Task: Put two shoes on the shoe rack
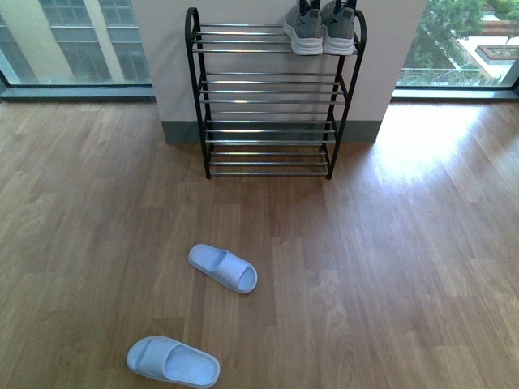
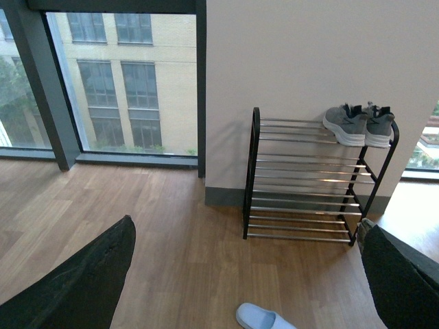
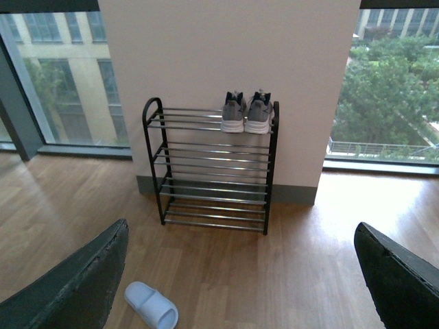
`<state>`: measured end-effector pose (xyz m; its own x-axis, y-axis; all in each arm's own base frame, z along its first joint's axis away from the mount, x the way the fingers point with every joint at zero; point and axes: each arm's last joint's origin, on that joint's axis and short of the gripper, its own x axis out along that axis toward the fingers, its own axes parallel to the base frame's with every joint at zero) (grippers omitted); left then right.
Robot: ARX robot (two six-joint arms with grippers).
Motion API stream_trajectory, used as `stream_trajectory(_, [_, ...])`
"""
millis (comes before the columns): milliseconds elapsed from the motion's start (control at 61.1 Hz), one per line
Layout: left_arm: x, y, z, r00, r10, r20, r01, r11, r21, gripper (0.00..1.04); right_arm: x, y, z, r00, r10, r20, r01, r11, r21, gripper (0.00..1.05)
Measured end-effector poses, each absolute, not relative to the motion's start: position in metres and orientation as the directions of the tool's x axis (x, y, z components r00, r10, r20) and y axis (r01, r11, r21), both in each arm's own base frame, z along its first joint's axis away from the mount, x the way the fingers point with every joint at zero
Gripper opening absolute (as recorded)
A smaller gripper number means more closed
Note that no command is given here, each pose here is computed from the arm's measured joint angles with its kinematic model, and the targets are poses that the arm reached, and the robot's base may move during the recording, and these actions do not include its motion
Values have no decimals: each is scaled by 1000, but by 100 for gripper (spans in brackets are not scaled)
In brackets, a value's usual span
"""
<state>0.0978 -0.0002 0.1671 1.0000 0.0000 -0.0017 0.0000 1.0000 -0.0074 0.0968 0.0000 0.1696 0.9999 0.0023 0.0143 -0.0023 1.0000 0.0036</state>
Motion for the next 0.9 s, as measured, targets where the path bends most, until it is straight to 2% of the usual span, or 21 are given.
stream_trajectory(901, [98, 0, 167, 1000, -2, -1, 2, 1000, -7, 95, 97, 0, 170, 1000, -1, 14, 1, 1000, 3, 95])
